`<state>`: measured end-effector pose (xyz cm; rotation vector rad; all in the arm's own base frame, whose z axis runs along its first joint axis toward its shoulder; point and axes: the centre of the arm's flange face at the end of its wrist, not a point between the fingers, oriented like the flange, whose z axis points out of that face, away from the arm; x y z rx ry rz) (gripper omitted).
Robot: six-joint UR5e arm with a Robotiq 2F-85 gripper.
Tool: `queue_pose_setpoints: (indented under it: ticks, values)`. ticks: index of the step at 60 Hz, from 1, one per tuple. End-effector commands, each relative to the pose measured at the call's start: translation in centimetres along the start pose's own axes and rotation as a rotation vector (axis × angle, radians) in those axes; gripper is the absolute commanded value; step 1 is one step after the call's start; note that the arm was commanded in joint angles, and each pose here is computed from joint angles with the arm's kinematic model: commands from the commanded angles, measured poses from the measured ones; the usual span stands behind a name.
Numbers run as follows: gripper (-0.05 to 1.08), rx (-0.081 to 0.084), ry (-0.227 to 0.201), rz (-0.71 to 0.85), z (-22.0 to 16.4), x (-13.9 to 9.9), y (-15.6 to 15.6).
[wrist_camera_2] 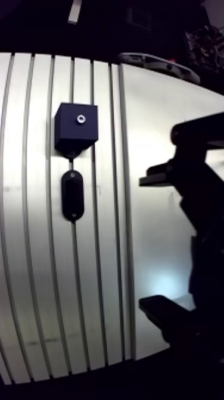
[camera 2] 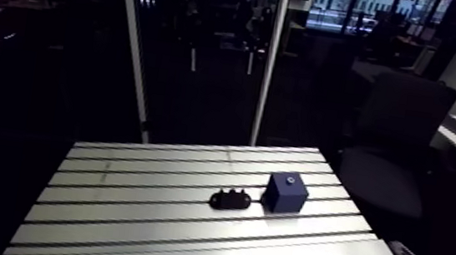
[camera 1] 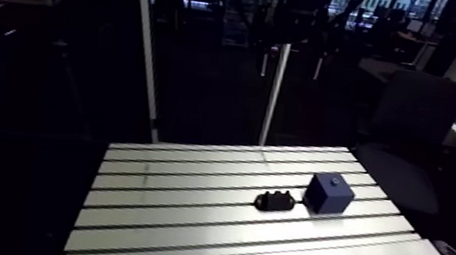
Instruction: Pick up the M10 bolt and insert it into the hole until fully seated.
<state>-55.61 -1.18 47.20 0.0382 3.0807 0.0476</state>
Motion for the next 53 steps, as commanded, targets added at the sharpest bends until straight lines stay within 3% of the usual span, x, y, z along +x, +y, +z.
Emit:
queue_pose_setpoints:
  ticks: [1, 18, 53]
  values:
    - [0.01, -0.006, 0.018, -0.026, -3.54, -1.57, -6.55]
    - [0.01, 0.001, 0.003, -0.025, -2.81, -1.65, -6.64]
    - [0.01, -0.002, 0.001, -0.025, -2.70, -1.60, -6.61]
